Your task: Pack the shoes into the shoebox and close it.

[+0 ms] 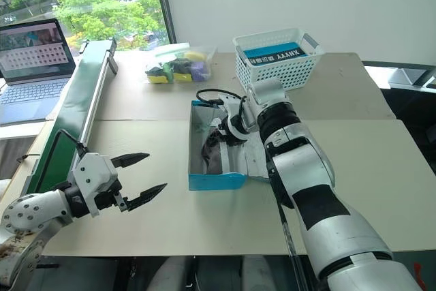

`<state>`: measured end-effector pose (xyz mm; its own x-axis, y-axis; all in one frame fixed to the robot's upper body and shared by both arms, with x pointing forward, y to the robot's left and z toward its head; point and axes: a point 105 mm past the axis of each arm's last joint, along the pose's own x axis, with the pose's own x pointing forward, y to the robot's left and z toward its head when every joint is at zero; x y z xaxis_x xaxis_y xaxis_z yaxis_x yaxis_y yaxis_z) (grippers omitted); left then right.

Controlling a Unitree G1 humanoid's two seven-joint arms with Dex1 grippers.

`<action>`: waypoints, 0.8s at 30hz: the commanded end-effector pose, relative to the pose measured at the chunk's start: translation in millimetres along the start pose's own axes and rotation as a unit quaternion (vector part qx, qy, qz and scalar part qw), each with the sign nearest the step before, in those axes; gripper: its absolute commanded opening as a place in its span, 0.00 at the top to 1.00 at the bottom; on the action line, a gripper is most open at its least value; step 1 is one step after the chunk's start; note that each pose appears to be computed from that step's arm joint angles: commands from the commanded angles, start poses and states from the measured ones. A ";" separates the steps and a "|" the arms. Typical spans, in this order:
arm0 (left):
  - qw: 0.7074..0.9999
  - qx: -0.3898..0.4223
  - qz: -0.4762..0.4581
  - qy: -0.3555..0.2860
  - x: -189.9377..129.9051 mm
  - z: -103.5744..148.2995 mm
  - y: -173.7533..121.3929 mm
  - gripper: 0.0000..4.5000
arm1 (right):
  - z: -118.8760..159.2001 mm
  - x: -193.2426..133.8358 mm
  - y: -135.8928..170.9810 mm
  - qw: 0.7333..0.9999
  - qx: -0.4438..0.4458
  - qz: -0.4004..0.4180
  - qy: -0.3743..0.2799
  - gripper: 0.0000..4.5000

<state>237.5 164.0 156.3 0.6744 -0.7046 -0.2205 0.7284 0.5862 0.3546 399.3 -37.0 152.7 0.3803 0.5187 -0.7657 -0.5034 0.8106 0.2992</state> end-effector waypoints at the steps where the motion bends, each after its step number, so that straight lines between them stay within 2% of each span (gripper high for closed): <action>1: 1.000 0.022 0.007 -0.009 0.5 5.5 4.7 0.03 | 39.9 -23.8 9.2 0.995 -0.047 -0.009 -0.090 0.20; 3: 1.000 0.023 0.013 -0.009 0.2 4.6 7.1 0.03 | 47.6 -26.8 9.4 0.991 -0.069 -0.017 -0.113 0.20; 5: 0.998 0.013 0.059 -0.017 -0.7 5.2 20.3 0.03 | 56.9 -39.1 8.5 0.986 -0.072 -0.023 -0.147 0.20; 8: 0.988 -0.009 0.154 -0.034 -8.0 6.4 48.0 0.03 | 65.5 -55.0 16.5 0.975 -0.098 -0.008 -0.197 0.20; 10: 0.964 -0.034 0.259 -0.045 -19.7 4.7 76.9 0.03 | 67.1 -67.3 36.0 0.952 -0.156 0.043 -0.259 0.20; 13: 0.913 -0.073 0.400 -0.022 -40.8 -11.6 108.9 0.03 | 48.4 -87.2 67.7 0.901 -0.252 0.126 -0.331 0.20; 16: 0.871 -0.115 0.478 -0.003 -57.4 -26.6 121.4 0.03 | 16.5 -90.0 77.4 0.857 -0.348 0.137 -0.354 0.20; 18: 0.853 -0.130 0.505 0.010 -65.4 -34.1 124.0 0.03 | -6.4 -81.8 75.6 0.847 -0.385 0.138 -0.340 0.20; 20: 0.838 -0.138 0.526 0.036 -75.3 -46.5 127.1 0.03 | -25.3 -71.6 68.8 0.847 -0.391 0.137 -0.331 0.20; 22: 0.827 -0.143 0.541 0.053 -85.1 -56.9 130.0 0.02 | -34.8 -64.3 64.2 0.851 -0.379 0.142 -0.336 0.09; 24: 0.819 -0.154 0.549 0.063 -93.1 -66.2 131.9 0.00 | -42.6 -58.5 66.1 0.852 -0.357 0.172 -0.341 0.02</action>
<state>285.6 316.8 156.7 0.9553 0.2920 -0.0466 -0.2830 0.9486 0.1417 319.1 -32.4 175.9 0.3964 0.8932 -0.2123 -0.9171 0.3746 -0.1364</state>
